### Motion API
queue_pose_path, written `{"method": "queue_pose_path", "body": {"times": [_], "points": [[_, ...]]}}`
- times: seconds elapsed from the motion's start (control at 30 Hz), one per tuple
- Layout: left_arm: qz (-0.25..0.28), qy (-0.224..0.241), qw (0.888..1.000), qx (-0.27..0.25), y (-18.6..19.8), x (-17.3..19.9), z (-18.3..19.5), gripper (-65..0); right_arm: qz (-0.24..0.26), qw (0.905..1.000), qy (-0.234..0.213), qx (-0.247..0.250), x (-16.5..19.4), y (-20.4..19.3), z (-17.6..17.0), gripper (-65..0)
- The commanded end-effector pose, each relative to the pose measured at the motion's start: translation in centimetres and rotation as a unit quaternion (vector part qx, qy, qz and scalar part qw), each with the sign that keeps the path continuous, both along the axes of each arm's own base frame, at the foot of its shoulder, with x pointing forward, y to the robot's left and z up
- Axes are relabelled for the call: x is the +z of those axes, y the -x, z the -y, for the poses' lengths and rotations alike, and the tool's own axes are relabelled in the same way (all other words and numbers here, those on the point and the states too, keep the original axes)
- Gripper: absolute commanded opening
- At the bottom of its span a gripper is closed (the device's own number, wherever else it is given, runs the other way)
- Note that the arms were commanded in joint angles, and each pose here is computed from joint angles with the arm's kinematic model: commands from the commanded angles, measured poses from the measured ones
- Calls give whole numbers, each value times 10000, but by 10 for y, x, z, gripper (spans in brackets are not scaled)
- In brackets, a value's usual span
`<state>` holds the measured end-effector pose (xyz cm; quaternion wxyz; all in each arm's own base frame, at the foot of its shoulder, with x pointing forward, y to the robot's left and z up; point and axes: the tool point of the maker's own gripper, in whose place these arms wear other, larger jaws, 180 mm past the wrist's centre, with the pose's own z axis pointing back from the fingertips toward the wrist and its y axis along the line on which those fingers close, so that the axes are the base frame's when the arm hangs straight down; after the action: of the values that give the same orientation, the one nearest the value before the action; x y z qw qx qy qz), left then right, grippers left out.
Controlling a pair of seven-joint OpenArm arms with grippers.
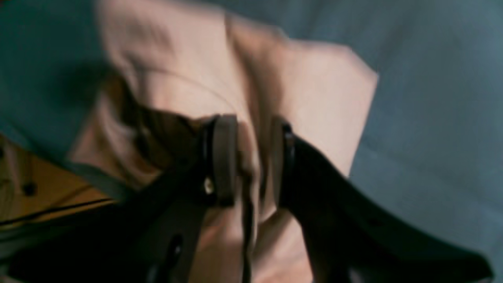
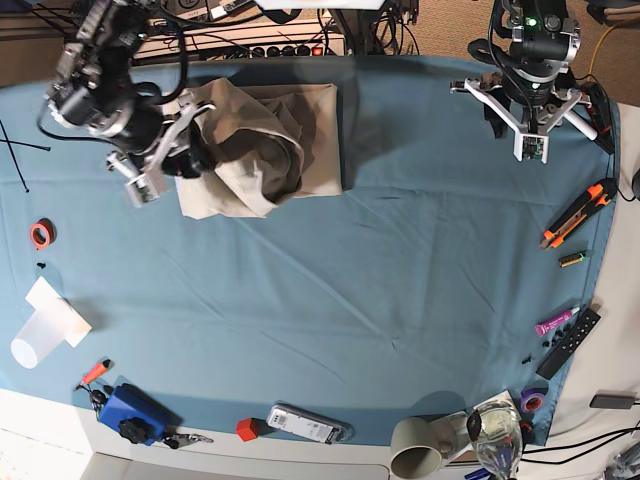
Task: Fold the T-shirt properly
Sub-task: 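Press and tuck the loose fabric onto the stack with the right gripper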
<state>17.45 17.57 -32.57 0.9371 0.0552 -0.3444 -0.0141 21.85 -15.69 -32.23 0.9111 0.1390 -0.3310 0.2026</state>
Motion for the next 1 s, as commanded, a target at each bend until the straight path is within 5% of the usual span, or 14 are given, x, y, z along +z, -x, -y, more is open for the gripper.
{"method": "queue_pose_path", "body": {"times": [0.0, 0.2, 0.67, 0.83, 0.97], "points": [[185, -30, 9998, -15, -4, 8, -1, -461, 152, 9999, 54, 18, 3, -6, 0, -495], [198, -32, 9998, -15, -5, 9, -1, -461, -352, 9984, 105, 432, -24, 4, -22, -495], [369, -33, 9993, -33, -9, 13, 0, -461, -442, 9690, -1414, 1977, -5, 38, -132, -495], [366, -35, 9993, -36, -9, 13, 0, -461, 21, 9564, -1944, 2180, 30, 31, -146, -495], [359, -33, 9993, -32, -9, 13, 0, -461, 563, 9659, -1735, 1839, 55, 18, -121, -495]]}}
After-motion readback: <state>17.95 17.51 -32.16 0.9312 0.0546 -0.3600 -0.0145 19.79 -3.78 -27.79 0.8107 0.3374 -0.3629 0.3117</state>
